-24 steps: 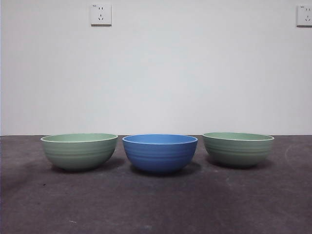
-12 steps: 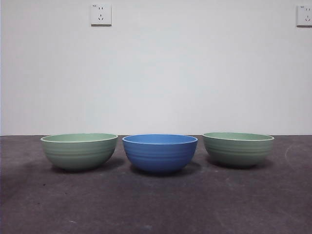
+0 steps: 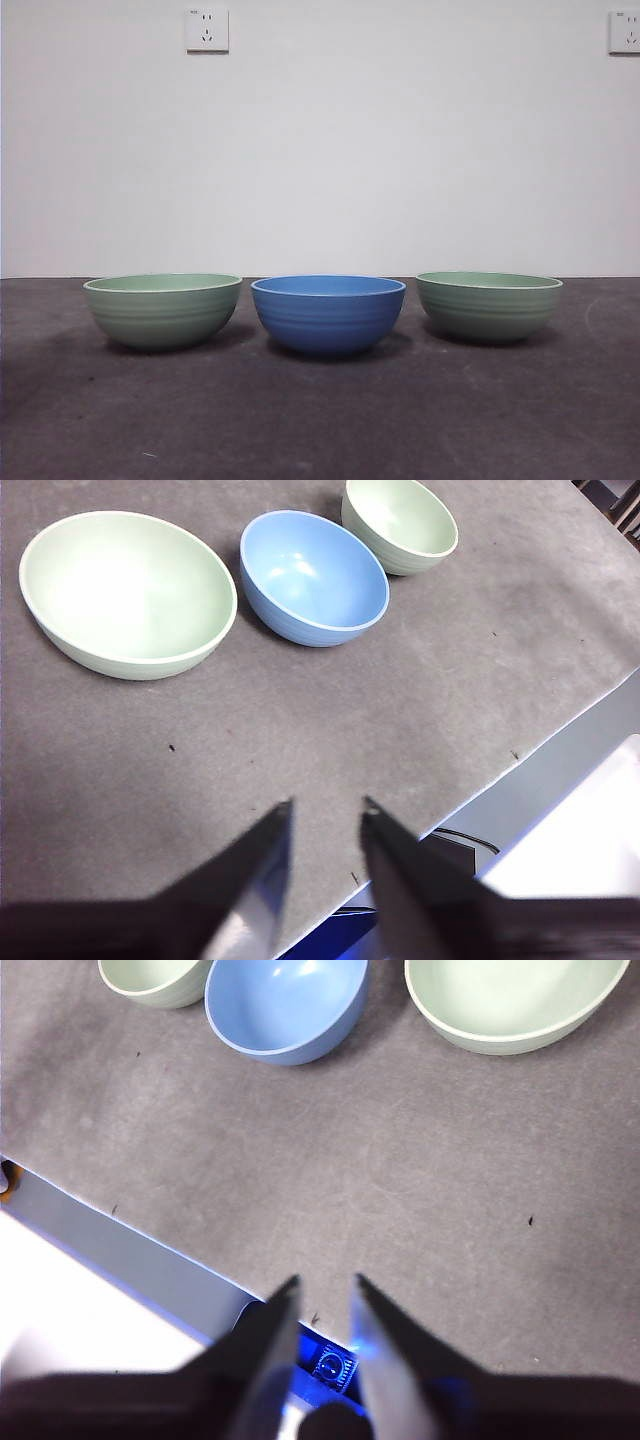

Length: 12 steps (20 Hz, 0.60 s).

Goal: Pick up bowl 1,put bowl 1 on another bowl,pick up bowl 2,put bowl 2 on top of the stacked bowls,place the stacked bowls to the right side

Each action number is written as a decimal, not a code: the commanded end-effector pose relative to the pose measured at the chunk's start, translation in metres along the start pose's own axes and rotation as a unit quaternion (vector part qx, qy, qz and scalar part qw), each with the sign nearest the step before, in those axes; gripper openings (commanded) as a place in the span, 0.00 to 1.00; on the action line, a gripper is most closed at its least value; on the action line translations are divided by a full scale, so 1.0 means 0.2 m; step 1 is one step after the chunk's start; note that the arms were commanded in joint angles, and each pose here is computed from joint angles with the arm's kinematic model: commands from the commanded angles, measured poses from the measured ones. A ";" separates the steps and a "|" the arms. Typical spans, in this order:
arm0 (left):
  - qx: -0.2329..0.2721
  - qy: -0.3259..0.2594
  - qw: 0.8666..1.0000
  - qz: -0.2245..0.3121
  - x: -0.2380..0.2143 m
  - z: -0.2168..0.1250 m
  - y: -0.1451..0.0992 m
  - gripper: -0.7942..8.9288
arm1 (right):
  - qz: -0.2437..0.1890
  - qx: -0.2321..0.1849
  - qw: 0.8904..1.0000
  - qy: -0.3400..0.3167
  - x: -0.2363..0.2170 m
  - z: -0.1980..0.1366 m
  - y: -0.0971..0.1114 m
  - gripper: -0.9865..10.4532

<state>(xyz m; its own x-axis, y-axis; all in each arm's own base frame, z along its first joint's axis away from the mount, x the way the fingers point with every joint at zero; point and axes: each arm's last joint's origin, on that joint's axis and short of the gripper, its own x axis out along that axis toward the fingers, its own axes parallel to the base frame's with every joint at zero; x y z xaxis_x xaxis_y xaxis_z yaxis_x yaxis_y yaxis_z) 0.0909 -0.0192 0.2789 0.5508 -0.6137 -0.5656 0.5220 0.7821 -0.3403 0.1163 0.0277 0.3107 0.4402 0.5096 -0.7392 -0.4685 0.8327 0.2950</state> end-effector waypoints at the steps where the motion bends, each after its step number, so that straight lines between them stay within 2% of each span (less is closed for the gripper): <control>1: 0.003 -0.002 1.000 -0.004 0.00 0.00 0.00 0.72 | -0.001 0.009 1.000 -0.002 0.00 0.00 0.00 0.54; 2: -0.001 -0.002 1.000 -0.004 0.00 0.00 0.00 0.72 | -0.001 0.012 1.000 -0.003 0.00 0.01 0.00 0.59; 3: -0.005 -0.003 1.000 -0.004 0.00 0.00 0.00 0.72 | -0.001 0.016 1.000 -0.004 0.00 0.01 0.00 0.59; 12: -0.006 -0.003 1.000 -0.004 0.00 0.01 0.00 0.72 | -0.003 0.037 0.999 -0.030 0.05 0.08 -0.03 0.58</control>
<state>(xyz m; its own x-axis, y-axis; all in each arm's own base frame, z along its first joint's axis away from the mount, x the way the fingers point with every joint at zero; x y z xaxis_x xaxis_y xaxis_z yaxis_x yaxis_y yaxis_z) 0.0910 -0.0192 0.2789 0.5511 -0.6134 -0.5657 0.5135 0.7837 -0.3494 0.1336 0.0299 0.3113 0.4805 0.5154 -0.7096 -0.4263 0.8444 0.3246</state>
